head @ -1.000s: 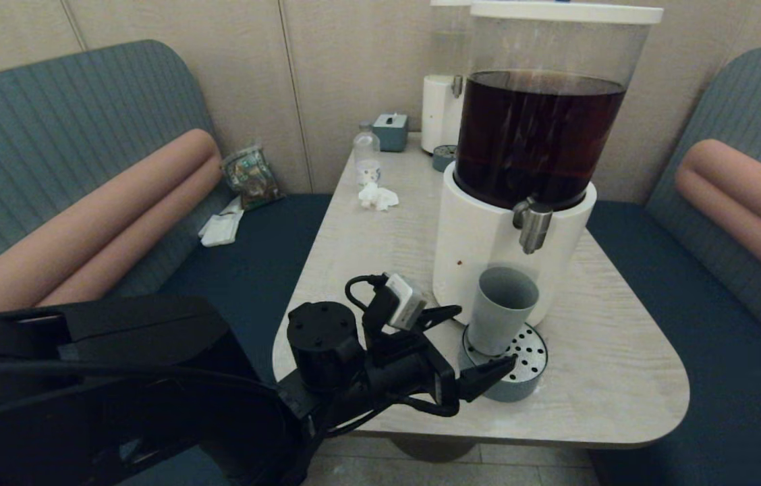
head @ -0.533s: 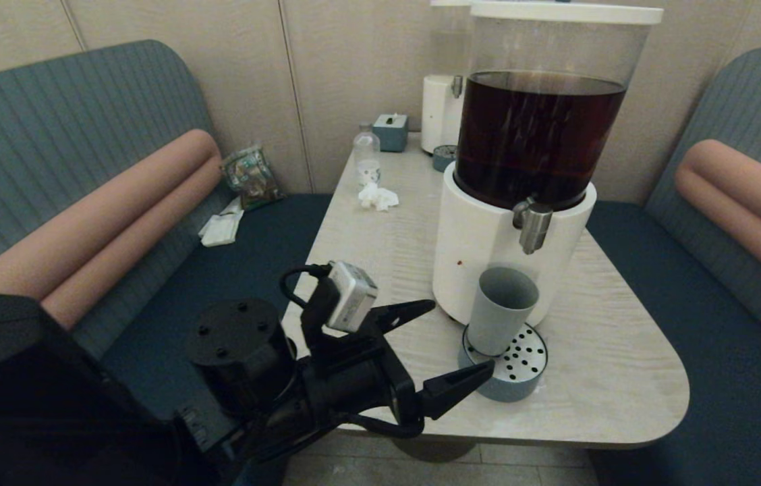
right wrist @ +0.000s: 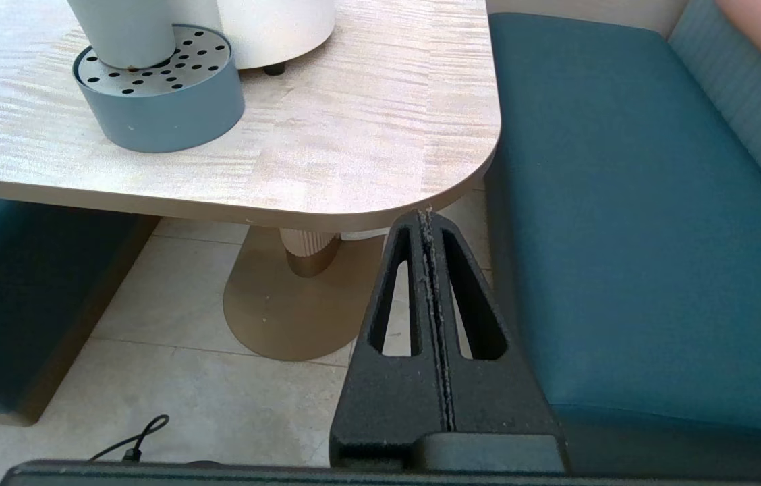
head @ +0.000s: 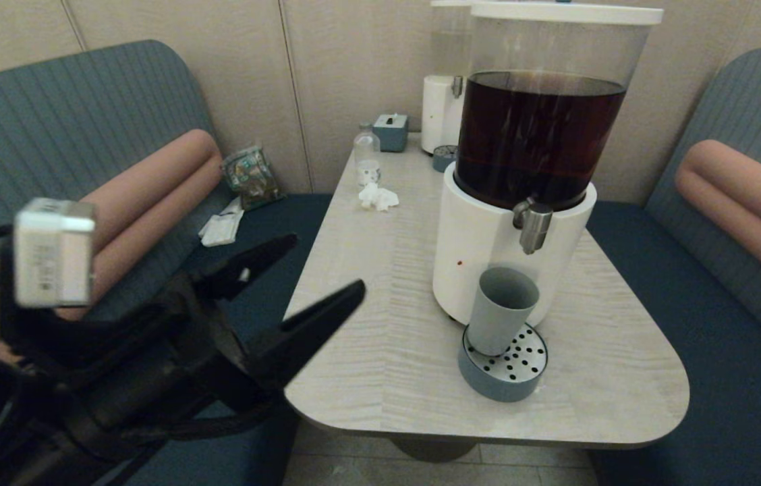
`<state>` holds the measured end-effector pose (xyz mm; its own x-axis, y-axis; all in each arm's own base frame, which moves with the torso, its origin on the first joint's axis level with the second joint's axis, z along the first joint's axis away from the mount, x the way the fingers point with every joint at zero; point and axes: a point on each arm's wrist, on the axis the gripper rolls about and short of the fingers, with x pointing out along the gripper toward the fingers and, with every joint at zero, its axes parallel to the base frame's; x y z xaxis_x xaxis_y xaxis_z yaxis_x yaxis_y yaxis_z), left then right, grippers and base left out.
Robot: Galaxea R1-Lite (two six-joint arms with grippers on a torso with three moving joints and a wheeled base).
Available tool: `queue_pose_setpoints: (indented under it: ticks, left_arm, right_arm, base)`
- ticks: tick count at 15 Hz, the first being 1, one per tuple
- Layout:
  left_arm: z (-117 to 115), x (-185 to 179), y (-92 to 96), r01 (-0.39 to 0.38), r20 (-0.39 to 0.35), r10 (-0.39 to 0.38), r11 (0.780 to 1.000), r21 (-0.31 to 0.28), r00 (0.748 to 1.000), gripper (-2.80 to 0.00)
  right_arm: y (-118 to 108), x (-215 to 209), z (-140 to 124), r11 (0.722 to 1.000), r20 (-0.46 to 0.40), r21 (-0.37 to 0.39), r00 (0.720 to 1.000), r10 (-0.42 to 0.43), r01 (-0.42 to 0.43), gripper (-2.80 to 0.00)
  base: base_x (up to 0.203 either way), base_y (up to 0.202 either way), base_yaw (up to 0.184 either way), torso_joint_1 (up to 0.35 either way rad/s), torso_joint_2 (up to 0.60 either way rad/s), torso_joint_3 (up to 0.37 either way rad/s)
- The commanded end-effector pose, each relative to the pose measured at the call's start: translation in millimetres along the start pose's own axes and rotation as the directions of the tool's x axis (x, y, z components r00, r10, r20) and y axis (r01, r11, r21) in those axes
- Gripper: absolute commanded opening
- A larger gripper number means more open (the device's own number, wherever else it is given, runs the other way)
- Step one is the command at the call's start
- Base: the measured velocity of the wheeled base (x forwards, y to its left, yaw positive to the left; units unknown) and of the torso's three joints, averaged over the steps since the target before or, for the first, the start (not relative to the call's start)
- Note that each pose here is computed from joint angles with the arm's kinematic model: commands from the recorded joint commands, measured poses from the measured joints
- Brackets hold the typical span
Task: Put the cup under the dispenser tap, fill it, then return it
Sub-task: Turn on the faucet
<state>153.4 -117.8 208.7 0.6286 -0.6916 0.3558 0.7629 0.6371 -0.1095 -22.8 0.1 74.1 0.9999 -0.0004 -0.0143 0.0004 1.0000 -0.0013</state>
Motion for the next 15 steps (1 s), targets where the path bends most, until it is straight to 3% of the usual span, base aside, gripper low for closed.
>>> queue_pose_setpoints:
  ticks: [1, 3, 5, 9, 13, 14, 15]
  left_arm:
    - [45.7, -41.2, 5.1, -0.145, 0.197, 0.132, 0.988, 0.054, 0.972, 0.0]
    - [61.2, -65.6, 12.0, -0.282, 0.281, 0.248, 0.955, 0.088, 0.927, 0.0]
    - [63.8, -89.6, 8.8, -0.357, 0.322, 0.308, 0.928, 0.106, 0.895, 0.0]
    - [61.4, -125.0, -5.1, -0.425, 0.377, 0.352, 0.896, 0.127, 0.856, 0.0]
    - [62.0, -148.7, -21.1, -0.456, 0.392, 0.374, 0.879, 0.14, 0.841, 0.0]
    - [60.7, -155.0, -25.2, -0.465, 0.387, 0.384, 0.874, 0.14, 0.838, -2.8]
    - [60.0, -160.1, -28.7, -0.475, 0.383, 0.395, 0.869, 0.139, 0.835, -2.8]
  right_arm:
    - [0.0, 0.1, 0.0, 1.0, -0.001, 0.0, 1.0, 0.0, 0.0, -2.8]
    - [0.0, 0.1, 0.0, 1.0, -0.001, 0.0, 1.0, 0.0, 0.0, -2.8]
    - [0.0, 0.1, 0.0, 1.0, -0.001, 0.0, 1.0, 0.0, 0.0, -2.8]
    - [0.0, 0.1, 0.0, 1.0, -0.001, 0.0, 1.0, 0.0, 0.0, -2.8]
    - [0.0, 0.1, 0.0, 1.0, -0.001, 0.0, 1.0, 0.0, 0.0, -2.8]
    - [0.0, 0.1, 0.0, 1.0, -0.001, 0.0, 1.0, 0.0, 0.0, -2.8]
    - [0.0, 0.0, 0.0, 1.0, 0.0, 0.0, 1.0, 0.0, 0.0, -2.8]
  base:
    - [0.0, 0.0, 0.0, 0.0, 0.0, 0.0]
    - [0.0, 0.0, 0.0, 0.0, 0.0, 0.0]
    - [0.0, 0.0, 0.0, 0.0, 0.0, 0.0]
    - [0.0, 0.0, 0.0, 0.0, 0.0, 0.0]
    - [0.0, 0.0, 0.0, 0.0, 0.0, 0.0]
    - [0.0, 0.0, 0.0, 0.0, 0.0, 0.0]
    - [0.0, 0.0, 0.0, 0.0, 0.0, 0.0]
